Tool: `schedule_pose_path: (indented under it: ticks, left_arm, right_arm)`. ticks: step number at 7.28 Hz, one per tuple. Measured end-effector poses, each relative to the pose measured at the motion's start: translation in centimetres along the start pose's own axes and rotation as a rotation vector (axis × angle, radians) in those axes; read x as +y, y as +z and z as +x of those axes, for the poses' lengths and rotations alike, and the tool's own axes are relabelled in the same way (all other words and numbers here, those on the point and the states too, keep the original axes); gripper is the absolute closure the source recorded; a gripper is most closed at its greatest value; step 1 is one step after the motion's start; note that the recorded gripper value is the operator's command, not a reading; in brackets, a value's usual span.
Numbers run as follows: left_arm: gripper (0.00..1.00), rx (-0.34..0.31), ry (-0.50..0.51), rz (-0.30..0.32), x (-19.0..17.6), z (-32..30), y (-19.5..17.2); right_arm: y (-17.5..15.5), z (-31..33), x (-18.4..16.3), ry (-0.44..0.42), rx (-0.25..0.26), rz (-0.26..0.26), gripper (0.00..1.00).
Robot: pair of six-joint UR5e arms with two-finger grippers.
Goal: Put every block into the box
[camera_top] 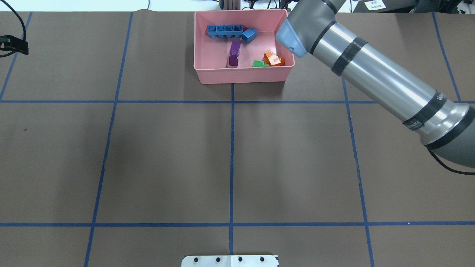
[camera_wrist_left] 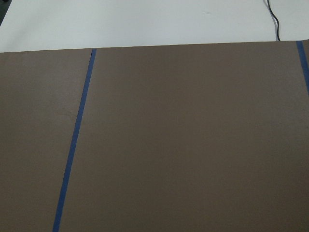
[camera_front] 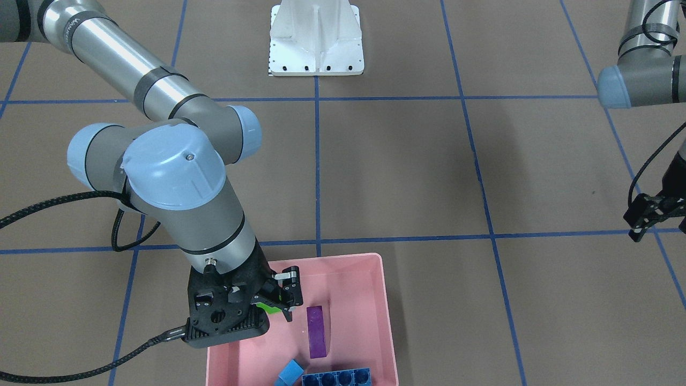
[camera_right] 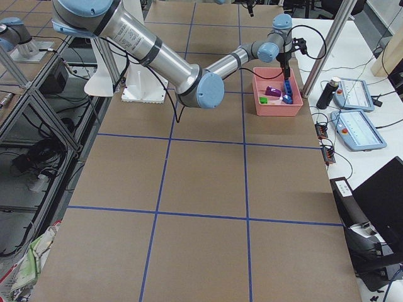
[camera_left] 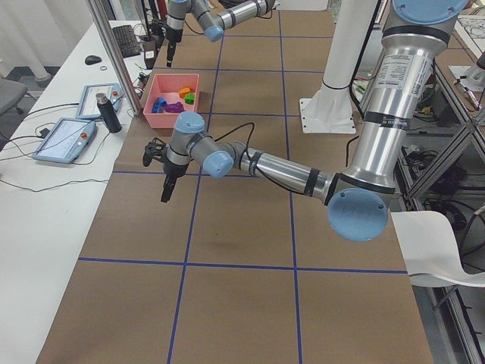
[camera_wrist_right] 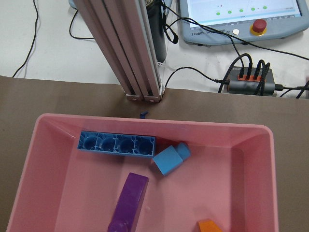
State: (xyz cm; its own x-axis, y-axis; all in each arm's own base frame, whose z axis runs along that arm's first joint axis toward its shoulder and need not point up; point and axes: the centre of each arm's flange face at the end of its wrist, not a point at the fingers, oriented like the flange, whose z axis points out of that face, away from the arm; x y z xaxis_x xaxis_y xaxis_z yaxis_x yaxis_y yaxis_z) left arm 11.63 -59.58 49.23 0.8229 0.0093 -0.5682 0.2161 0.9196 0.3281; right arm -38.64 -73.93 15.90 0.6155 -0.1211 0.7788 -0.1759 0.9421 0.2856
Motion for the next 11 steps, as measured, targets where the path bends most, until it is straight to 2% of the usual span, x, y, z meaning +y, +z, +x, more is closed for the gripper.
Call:
schedule_pose_path:
  ticks: [1, 3, 4, 5, 6, 7, 8, 11]
  left_arm:
    - [0.0, -0.031, 0.073, -0.036, 0.6, -1.4, -1.1]
    - [0.0, -0.068, 0.187, -0.125, 2.2, -2.9, -3.9]
    - [0.0, -0.052, 0.228, -0.177, 3.0, -4.1, -4.9]
    - [0.0, -0.008, 0.26, -0.22, 4.2, -6.7, -5.6]
    - [0.0, 0.049, 0.268, -0.251, 5.9, -9.7, -6.1]
    - [0.0, 0.09, 0.245, -0.267, 7.5, -12.3, -6.5]
    - [0.0, 0.1, 0.216, -0.276, 8.7, -14.3, -6.8]
    - [0.0, 0.033, 0.161, -0.328, 12.2, -18.4, -5.6]
  right_arm:
    - [-1.9, 4.3, 0.4, -0.014, 0.014, -0.03, 0.0]
    - [-6.9, 12.7, 2.7, -0.078, 0.095, -0.117, 0.0]
    - [-9.5, 17.1, 4.2, -0.113, 0.142, -0.164, 0.0]
    - [-11.7, 21.5, 5.9, -0.131, 0.173, -0.21, 0.0]
    - [-13.3, 25.7, 8.1, -0.112, 0.173, -0.256, 0.0]
    - [-14.2, 30.4, 10.7, -0.054, 0.146, -0.296, 0.0]
    - [-14.2, 35.0, 13.6, 0.001, 0.126, -0.323, 0.0]
    - [-12.0, 44.9, 22.4, 0.042, 0.116, -0.349, 0.0]
